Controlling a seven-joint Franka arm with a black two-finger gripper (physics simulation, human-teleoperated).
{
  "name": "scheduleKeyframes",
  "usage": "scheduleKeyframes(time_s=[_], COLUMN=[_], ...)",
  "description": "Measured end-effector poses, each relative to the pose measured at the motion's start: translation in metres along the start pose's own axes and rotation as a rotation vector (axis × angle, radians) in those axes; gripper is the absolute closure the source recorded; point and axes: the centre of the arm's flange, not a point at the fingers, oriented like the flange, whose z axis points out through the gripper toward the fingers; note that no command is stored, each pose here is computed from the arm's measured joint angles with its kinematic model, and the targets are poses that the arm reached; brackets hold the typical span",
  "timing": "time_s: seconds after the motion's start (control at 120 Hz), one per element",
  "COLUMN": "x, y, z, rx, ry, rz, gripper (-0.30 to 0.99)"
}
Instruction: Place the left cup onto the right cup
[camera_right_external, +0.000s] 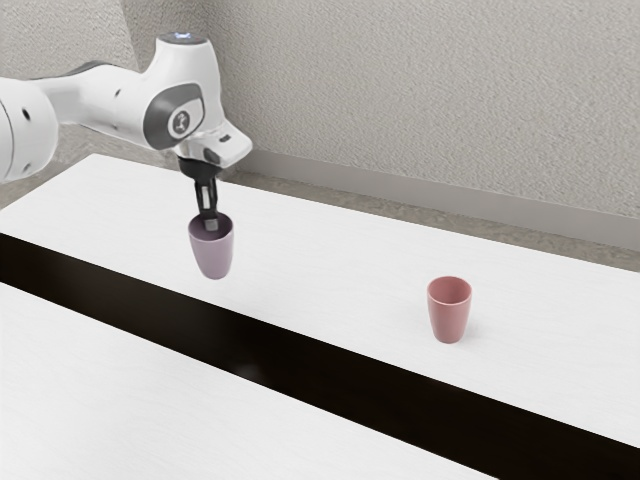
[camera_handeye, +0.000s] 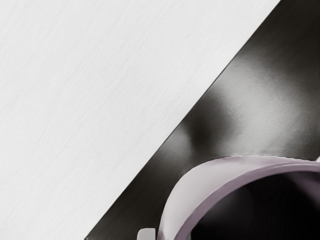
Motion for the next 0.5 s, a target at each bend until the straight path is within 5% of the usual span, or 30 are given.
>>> scheduleKeyframes(time_s=[0.5], x=[0.009], y=[-0.003], z=[-0.057], rx=[0.043], ry=[-0.025], rz=[0.020], gripper=[0.79])
